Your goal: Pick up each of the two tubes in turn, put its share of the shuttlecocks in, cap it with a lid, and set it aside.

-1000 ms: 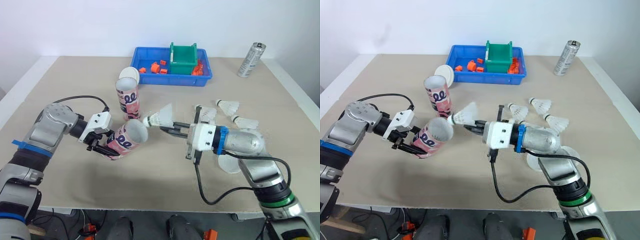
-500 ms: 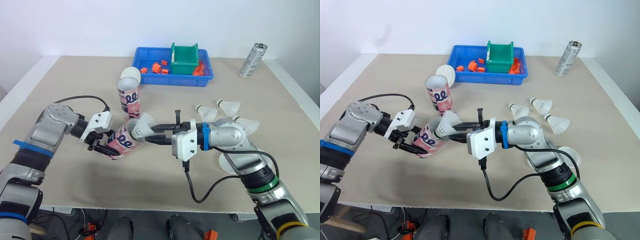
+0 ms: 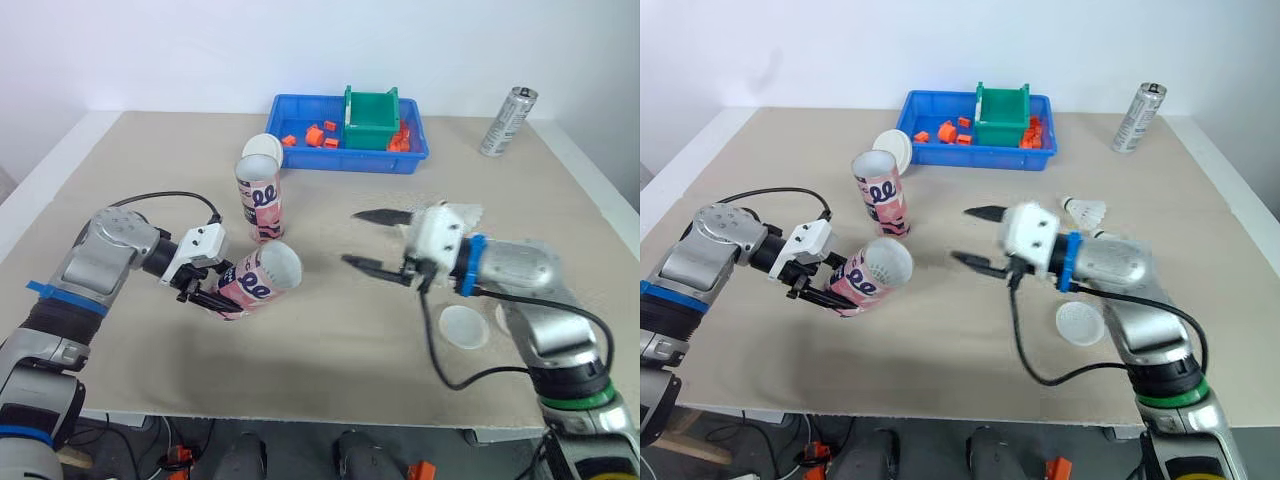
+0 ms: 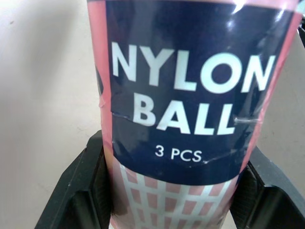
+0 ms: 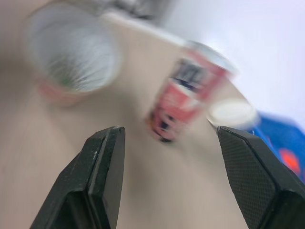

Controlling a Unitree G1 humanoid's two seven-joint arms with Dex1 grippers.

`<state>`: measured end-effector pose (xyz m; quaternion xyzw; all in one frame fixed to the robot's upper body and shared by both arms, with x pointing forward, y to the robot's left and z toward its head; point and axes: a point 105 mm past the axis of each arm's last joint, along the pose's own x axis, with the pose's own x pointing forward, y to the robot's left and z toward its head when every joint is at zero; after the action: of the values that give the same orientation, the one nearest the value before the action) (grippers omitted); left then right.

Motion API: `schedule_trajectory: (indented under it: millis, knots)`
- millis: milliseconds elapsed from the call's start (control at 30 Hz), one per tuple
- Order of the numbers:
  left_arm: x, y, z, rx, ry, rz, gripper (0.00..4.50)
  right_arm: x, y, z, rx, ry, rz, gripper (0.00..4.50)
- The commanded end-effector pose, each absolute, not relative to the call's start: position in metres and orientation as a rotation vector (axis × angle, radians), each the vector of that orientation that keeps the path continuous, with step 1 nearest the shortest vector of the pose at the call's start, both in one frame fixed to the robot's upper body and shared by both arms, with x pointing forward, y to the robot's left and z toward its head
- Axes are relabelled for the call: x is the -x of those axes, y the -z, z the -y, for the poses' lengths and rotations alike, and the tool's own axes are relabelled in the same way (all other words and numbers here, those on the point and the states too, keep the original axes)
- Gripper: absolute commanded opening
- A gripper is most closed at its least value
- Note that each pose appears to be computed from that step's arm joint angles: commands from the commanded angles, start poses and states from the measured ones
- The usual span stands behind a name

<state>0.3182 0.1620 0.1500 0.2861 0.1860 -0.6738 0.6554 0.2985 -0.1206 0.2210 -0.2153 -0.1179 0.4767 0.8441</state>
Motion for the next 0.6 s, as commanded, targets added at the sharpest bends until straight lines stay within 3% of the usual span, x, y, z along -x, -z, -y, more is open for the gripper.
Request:
schedule_trajectory:
  millis: [33,167,333,600]
  knots:
    - [-0.313,-0.135,-0.164,-0.628,1.547,-0.493,2.78,-0.274,-0.232,0.144,0.156,-0.986,0.201,3.34]
    - [-0.313,-0.135,-0.162,-0.622,1.552,-0.490,2.78,-0.250,-0.211,0.168,-0.050,-0.977,0.054,3.34]
    - [-0.314,-0.135,-0.160,-0.617,1.553,-0.485,2.78,-0.247,-0.198,0.193,-0.094,-0.870,-0.017,3.34]
    - [-0.315,-0.134,-0.159,-0.617,1.552,-0.476,2.78,-0.286,-0.130,0.216,0.194,-0.607,-0.166,3.34]
